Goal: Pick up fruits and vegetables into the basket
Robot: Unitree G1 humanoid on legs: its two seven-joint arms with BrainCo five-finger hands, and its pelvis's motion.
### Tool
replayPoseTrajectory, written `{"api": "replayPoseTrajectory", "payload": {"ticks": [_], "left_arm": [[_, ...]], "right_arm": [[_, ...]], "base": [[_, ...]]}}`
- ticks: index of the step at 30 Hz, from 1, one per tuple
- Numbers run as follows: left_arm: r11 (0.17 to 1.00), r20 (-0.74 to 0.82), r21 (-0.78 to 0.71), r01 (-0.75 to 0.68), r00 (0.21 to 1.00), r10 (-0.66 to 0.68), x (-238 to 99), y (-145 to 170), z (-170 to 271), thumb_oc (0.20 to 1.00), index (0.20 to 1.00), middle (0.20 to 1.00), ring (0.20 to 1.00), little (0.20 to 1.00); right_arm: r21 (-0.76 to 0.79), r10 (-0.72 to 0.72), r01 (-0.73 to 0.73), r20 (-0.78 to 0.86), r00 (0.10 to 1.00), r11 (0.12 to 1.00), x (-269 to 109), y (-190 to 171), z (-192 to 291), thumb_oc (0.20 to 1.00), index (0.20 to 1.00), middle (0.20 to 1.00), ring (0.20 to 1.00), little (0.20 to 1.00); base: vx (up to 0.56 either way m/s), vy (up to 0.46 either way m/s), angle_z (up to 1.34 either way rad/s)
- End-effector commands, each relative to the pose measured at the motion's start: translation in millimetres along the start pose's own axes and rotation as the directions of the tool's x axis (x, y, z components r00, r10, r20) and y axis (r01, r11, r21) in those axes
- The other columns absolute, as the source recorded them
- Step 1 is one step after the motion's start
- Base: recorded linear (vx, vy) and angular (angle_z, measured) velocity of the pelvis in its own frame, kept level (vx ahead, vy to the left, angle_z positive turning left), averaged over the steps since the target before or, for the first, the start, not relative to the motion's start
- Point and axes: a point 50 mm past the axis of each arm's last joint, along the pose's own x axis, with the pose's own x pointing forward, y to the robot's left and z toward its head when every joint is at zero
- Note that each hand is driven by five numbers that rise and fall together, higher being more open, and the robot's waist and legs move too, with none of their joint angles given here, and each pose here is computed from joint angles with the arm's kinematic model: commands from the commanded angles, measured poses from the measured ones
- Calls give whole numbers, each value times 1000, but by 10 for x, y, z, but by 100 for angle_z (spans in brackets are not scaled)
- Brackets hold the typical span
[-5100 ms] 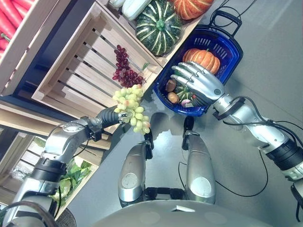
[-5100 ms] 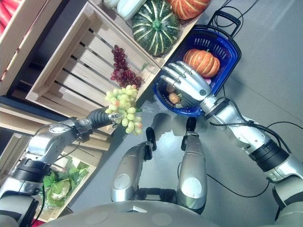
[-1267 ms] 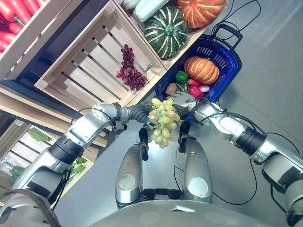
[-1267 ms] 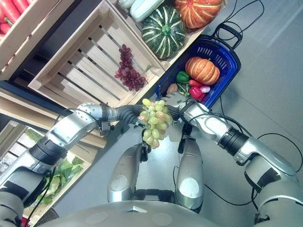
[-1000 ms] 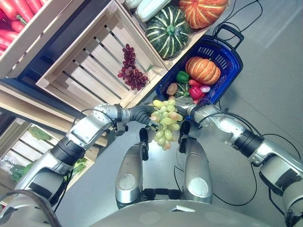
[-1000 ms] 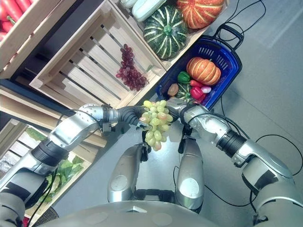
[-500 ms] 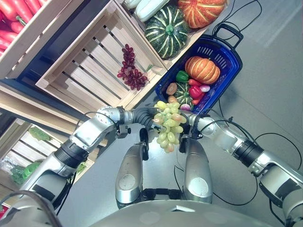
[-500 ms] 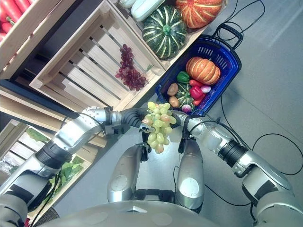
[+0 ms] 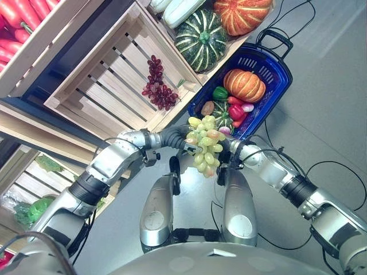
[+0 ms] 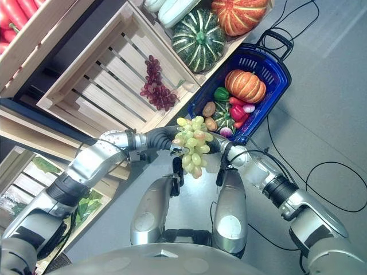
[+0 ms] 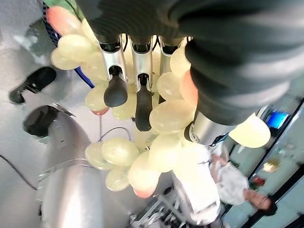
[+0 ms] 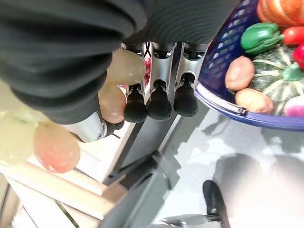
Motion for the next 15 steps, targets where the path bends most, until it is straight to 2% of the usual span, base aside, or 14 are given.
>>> {"api": "replayPoseTrajectory", "payload": {"ticks": [1,2,3,4,15], "left_arm": [[998,129,-31,-48,990,52,-91,-145,113,200,200,200,200,200],[995,123,-54,-82,988,88,-105,-140,86,338,338,338,338,338],[992,113,-70,-108,987,116,-116,-129,55,931,931,931,931,931],[992,112,-70,-109,987,116,-117,-128,51,1000,1000,1000,1000,1000],[983,34,-151,-104,993,110,-62,-167,-181,1000,1000,1000,1000,1000]], "right_arm": [[72,-22,6,223,975,997,-79,-12,450,200,200,200,200,200],[78,-29,11,231,973,997,-106,-7,458,200,200,200,200,200],[86,-34,14,237,971,996,-118,1,464,200,200,200,200,200],[88,-36,15,240,970,996,-120,1,466,200,200,200,200,200],[204,-163,100,321,933,974,-46,-12,578,200,200,200,200,200]], "base": [[-16,19,-12],[-15,16,-16],[-12,13,-14],[-6,6,-8],[0,0,0]]}}
